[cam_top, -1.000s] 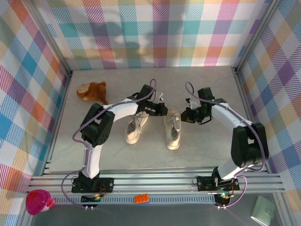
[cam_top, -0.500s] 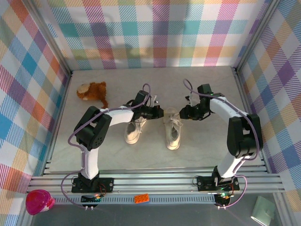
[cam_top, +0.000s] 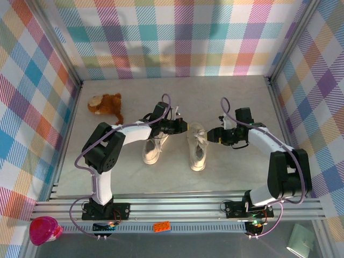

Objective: Tie the shoes

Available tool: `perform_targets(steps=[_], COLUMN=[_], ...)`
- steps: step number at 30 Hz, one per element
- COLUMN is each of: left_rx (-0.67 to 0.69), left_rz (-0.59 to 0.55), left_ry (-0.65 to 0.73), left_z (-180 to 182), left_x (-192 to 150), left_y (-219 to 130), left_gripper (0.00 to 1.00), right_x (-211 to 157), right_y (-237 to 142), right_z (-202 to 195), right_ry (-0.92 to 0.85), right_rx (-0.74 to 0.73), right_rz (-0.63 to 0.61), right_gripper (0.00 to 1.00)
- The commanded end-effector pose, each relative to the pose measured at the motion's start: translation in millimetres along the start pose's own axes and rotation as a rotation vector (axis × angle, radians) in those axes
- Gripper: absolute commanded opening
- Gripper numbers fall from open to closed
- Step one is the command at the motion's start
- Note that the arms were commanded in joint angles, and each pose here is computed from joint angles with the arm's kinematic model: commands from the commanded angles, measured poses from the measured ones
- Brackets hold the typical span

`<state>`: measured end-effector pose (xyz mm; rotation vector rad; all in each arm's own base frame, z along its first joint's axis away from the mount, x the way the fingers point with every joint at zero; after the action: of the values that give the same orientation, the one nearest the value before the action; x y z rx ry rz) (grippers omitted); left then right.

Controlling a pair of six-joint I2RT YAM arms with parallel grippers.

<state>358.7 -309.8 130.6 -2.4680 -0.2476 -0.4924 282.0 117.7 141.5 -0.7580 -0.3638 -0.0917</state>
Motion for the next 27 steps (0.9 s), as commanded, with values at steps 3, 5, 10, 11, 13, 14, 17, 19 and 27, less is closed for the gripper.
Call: perform_targets(steps=[3, 5, 10, 11, 13, 14, 17, 19, 27], left_rx=[-0.021, -0.025, -0.025, -0.025, -0.027, -0.027, -0.024, -0.014, 0.045], left_rz=[-0.025, -0.022, -0.024, -0.026, -0.027, -0.027, -0.022, -0.014, 0.011], left_ry=[0.019, 0.017, 0.017, 0.018, 0.018, 0.019, 0.024, 0.03, 0.074], left_z=[-12.4, -12.1, -13.2, -13.8, -14.9, -14.9, -15.0, -13.8, -3.5], left_x=[1.3, 0.9, 0.8, 0.7, 0.8, 0.9, -1.5, -4.1, -16.6], left_y=[-5.9, -5.1, -6.3, -7.0, -8.0, -9.0, -10.7, -12.3, -19.6], left_gripper=[0.0, 0.0, 0.0, 0.0, 0.0, 0.0, 0.0, 0.0, 0.0], right_x=[8.3, 9.2, 7.4, 5.9, 2.9, 2.3, 0.8, 0.5, -3.2], right_y=[19.8, 26.4, 37.5, 38.5, 38.9, 38.0, 31.1, 24.9, 17.9], right_z=[-1.1, -5.0, -1.9, -0.6, 0.5, 0.2, 1.7, 3.5, -10.3], right_ry=[-0.04, -0.032, -0.043, -0.045, -0.048, -0.048, -0.064, -0.078, -0.009], right_rx=[0.025, 0.018, 0.018, 0.019, 0.013, 0.005, -0.035, -0.061, -0.139], right_rz=[0.031, 0.058, 0.113, 0.125, 0.147, 0.153, 0.163, 0.165, 0.197], right_gripper=[0.6, 0.6, 0.6, 0.56, 0.37, 0.25, 0.0, 0.0, 0.0])
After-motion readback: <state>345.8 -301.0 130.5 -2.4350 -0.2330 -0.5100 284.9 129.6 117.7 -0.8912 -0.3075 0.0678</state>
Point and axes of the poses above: each hand's point on the last joint's axis, 136 mm out from that joint toward the fingers, its own y axis out along the fingers, its own z axis along the line the jaws close on, x = y × z, the point moved 6 cm from there along -y, back along the fingers, and after that the axes turned 3 degrees about -y, right-handed, at the moved point
